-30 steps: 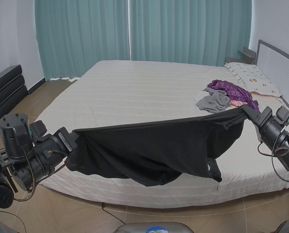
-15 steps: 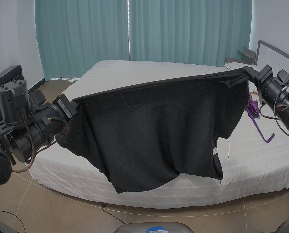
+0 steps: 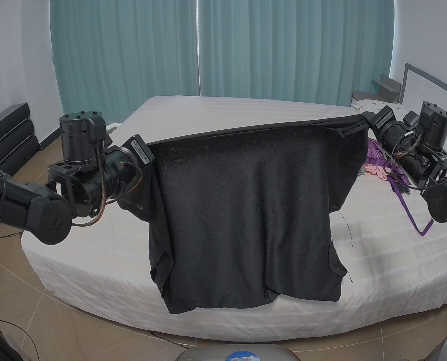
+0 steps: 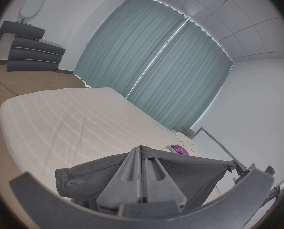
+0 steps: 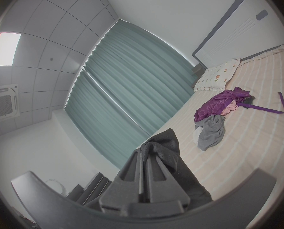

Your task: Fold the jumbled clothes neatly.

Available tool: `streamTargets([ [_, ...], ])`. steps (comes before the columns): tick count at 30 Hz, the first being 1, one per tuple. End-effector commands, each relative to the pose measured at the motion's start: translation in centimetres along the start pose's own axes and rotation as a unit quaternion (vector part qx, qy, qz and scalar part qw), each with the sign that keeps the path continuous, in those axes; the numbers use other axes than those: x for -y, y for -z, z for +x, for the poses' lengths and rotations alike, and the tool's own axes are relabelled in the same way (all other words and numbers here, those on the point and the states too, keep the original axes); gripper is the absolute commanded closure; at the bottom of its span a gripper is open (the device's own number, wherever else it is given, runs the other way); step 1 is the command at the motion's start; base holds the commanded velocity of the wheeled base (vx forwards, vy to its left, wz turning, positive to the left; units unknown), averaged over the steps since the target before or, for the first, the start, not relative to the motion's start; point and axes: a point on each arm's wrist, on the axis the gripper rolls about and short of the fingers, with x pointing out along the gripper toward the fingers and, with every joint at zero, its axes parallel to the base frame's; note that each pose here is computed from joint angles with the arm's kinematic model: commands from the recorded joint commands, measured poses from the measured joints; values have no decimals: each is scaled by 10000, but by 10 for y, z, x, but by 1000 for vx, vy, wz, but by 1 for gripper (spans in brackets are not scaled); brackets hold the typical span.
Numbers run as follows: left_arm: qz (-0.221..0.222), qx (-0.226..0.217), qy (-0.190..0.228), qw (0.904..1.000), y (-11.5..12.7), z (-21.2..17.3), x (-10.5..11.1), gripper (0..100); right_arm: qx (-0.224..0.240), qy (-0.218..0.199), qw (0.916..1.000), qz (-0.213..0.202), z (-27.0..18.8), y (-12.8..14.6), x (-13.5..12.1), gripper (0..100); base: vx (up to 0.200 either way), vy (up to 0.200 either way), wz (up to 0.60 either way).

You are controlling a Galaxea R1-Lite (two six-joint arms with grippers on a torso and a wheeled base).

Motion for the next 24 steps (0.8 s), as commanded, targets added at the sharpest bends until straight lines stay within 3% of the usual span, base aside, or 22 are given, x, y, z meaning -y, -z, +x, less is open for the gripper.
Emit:
streamTargets([
  [1, 41, -192, -154, 9997, 15, 33, -9, 100, -125, 247, 9996, -40, 19, 14, 18, 100, 200, 0, 0],
  [11, 103, -465, -154, 9987, 38, 77, -19, 100, -400, 510, 9977, -180, 45, 42, 43, 100, 200, 0, 0],
  [18, 122, -585, -210, 9980, 56, 105, -27, 100, -619, 742, 9951, -220, 66, 68, 67, 100, 0, 0, 0],
  [19, 134, -615, -271, 9977, 66, 121, -34, 100, -729, 920, 9928, -238, 79, 84, 86, 100, 0, 0, 0],
  [24, 141, -667, -340, 9971, 78, 137, -42, 100, -878, 1059, 9901, -262, 92, 105, 106, 100, 0, 0, 0],
])
